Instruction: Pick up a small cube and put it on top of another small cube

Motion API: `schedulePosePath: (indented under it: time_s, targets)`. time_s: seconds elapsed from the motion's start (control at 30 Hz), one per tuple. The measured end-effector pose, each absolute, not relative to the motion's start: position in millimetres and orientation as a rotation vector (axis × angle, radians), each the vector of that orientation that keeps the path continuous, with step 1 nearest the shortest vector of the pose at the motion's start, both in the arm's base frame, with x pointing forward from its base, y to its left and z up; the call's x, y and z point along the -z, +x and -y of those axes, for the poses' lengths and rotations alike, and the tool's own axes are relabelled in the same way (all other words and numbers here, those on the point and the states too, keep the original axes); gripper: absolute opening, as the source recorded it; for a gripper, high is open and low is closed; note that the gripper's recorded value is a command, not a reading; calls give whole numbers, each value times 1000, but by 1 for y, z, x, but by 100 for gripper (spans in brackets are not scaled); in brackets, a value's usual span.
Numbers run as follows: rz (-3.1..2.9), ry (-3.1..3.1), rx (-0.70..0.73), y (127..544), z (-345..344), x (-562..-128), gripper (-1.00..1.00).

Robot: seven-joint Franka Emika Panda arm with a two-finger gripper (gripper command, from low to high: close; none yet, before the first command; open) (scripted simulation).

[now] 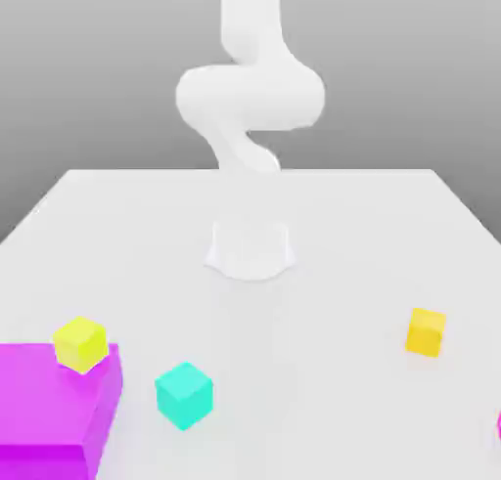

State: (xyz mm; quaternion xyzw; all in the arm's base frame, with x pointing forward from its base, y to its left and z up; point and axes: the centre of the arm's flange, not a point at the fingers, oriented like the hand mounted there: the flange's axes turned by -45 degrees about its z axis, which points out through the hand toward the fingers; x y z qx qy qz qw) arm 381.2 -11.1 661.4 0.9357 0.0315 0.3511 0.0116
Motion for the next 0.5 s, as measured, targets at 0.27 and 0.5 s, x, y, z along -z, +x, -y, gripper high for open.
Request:
schedulePosePath:
  time_s: [0.27, 0.5]
  targets:
    - [-506, 2952, -665, 447, 46, -479, 0]
    - [-859, 2945, -311, 438, 71, -322, 0]
